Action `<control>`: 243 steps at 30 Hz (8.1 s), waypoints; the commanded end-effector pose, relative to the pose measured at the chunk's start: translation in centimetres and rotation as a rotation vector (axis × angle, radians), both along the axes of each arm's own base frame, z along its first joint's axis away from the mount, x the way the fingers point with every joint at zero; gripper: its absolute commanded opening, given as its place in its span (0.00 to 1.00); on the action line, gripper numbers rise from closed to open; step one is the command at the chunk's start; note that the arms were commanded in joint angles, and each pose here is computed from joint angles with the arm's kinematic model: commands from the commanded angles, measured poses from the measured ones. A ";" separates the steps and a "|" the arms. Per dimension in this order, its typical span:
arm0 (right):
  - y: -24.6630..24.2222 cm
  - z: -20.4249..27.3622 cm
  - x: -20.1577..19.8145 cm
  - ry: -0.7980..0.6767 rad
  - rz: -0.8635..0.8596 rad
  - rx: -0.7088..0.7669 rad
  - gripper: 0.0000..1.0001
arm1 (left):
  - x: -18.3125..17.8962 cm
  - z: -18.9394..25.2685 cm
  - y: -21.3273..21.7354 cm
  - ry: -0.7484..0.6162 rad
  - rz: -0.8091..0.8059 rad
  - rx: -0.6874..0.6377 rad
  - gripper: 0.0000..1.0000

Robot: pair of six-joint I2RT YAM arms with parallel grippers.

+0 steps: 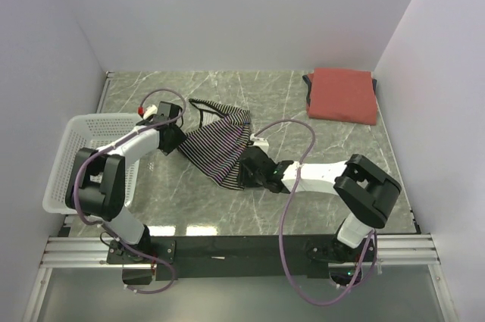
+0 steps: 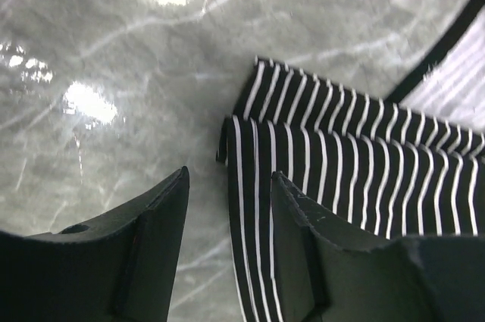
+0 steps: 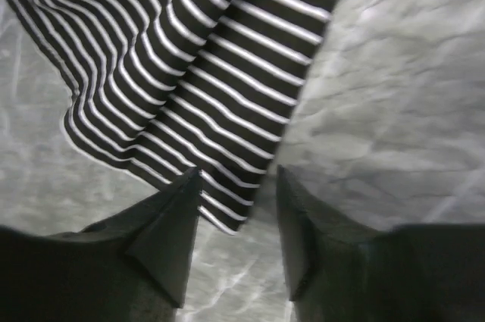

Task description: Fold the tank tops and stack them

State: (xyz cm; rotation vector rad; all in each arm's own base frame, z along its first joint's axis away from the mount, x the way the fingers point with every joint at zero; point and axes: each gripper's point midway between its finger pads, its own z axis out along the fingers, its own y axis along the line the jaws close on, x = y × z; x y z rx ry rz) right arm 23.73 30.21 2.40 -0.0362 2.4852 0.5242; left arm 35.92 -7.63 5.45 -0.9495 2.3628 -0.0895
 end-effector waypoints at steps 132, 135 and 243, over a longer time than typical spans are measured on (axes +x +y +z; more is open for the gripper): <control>-12.5 10.8 1.4 -0.131 -0.225 0.232 0.60 | -4.4 9.7 -8.2 -0.296 -0.276 -0.294 0.36; -8.3 11.2 -0.1 -0.117 -0.136 0.250 0.53 | 0.4 7.4 -8.8 -0.219 -0.261 -0.267 0.31; 8.2 8.1 -6.6 0.155 0.357 0.421 0.00 | 15.1 5.7 -6.9 -0.142 -0.138 0.068 0.01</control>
